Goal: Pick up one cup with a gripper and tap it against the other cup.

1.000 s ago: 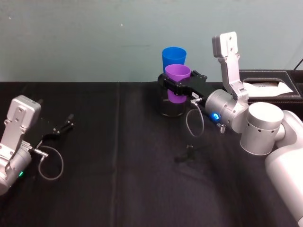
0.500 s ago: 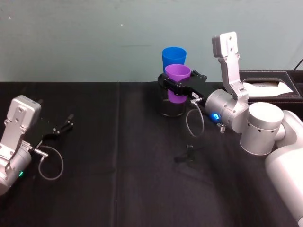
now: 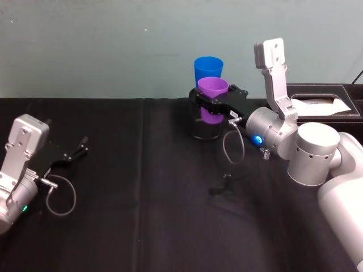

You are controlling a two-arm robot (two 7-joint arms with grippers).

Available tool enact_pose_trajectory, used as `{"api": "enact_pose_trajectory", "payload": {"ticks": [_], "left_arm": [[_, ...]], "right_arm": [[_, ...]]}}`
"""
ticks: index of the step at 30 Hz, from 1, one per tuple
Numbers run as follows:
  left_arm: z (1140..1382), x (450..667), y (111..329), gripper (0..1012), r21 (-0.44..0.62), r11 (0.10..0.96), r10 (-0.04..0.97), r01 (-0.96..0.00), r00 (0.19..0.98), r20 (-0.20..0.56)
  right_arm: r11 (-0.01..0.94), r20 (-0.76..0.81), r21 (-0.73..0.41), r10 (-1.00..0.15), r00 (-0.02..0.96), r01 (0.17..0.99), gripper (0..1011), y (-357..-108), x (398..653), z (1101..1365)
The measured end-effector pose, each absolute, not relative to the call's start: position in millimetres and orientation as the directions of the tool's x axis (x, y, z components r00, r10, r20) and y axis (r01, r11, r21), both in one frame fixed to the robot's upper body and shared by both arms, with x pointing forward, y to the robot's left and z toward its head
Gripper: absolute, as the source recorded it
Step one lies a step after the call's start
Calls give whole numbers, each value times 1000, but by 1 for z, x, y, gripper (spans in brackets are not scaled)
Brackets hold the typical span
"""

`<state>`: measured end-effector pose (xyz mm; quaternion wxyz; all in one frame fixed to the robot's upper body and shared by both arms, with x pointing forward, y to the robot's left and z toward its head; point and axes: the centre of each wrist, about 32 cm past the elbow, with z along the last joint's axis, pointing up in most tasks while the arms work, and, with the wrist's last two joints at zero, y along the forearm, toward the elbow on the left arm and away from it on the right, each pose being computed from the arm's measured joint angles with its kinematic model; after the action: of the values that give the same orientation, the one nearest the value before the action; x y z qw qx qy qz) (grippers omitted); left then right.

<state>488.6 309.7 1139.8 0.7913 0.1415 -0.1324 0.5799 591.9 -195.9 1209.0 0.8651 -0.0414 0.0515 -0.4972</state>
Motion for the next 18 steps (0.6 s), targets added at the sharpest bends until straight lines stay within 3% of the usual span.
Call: {"api": "enact_pose_trajectory", "payload": {"ticks": [18], "left_arm": [[1140,489,310,1000,70,287,880,-955,292,374]], "right_arm": [[502,-48,-123,-865,500,856,739,-196,592,1209]]}}
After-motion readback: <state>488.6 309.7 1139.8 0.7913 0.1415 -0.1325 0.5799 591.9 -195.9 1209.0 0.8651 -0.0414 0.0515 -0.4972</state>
